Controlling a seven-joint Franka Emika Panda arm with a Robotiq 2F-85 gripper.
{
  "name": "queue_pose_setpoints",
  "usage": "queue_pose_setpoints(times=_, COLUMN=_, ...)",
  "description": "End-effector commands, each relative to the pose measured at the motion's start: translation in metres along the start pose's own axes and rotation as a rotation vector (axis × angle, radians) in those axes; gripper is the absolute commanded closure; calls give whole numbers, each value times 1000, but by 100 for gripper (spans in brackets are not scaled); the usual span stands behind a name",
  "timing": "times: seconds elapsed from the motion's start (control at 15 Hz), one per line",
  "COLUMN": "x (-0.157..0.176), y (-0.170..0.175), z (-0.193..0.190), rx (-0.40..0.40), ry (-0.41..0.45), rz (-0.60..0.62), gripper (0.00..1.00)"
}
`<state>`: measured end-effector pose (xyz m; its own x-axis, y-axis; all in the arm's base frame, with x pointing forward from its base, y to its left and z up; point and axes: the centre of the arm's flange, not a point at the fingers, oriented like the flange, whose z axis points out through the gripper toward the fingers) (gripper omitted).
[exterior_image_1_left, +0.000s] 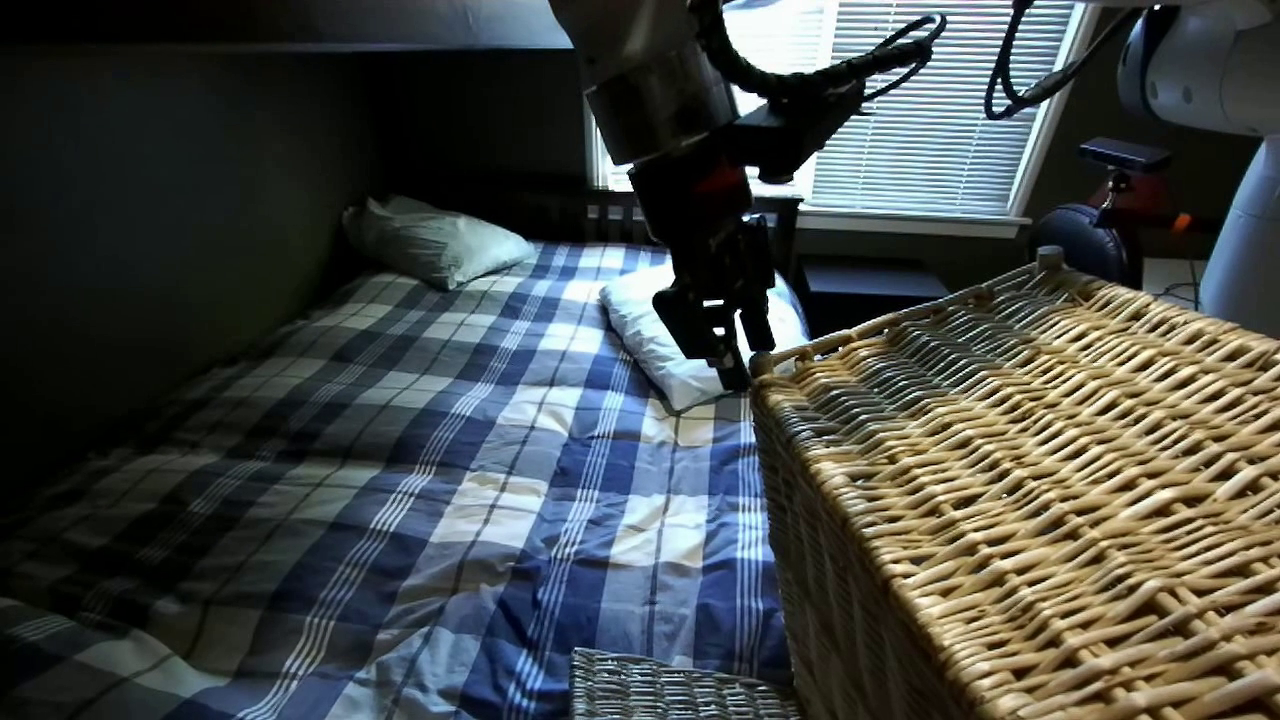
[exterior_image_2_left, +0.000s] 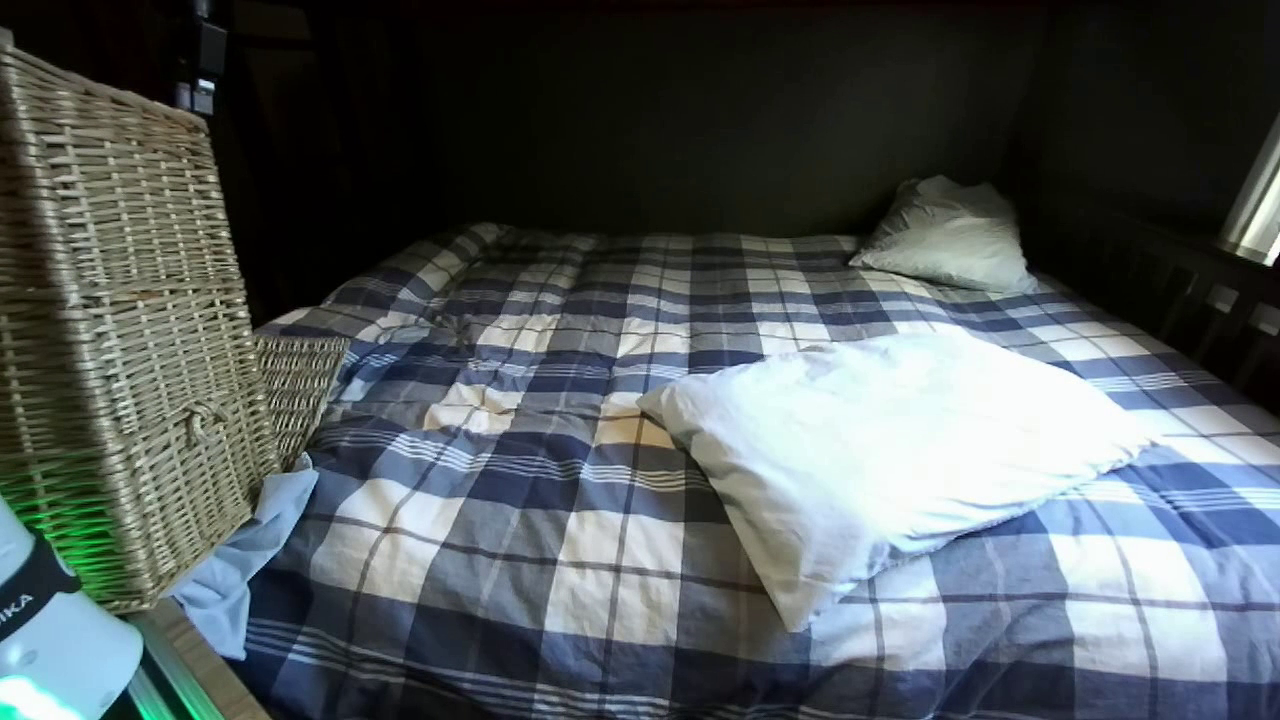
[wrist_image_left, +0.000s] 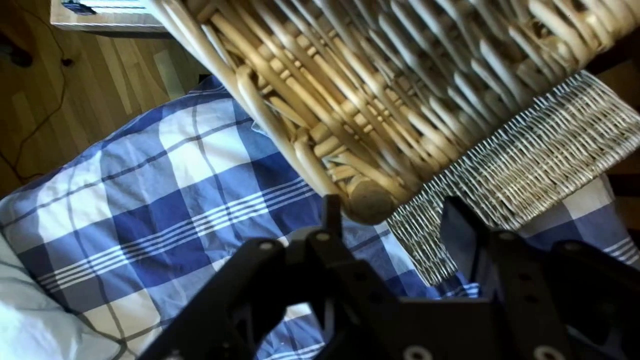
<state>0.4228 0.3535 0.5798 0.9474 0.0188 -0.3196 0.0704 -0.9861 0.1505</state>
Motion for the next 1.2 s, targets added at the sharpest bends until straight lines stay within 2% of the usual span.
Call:
queue_pose_setpoints(times=0.0, x=-8, y=-3, z=-8, rx=-31, ry=-31, rz=35, gripper=45)
queue_pose_setpoints(times=0.27, x=-9, y=-1, z=-9, rx=-52, ry=-47, rz=44, gripper=49)
queue_pose_setpoints(times=0.67, x=3, y=6, z=-7, rx=-37, ry=-33, rz=43, gripper=49)
queue_pose_setpoints(times=1.07, x=6, y=3, z=-2, rx=-36, ry=-50, rz=44, gripper=56)
queue_pose_setpoints(times=1.13, x=6, y=1, z=-2, rx=-39, ry=-50, rz=41, gripper=61)
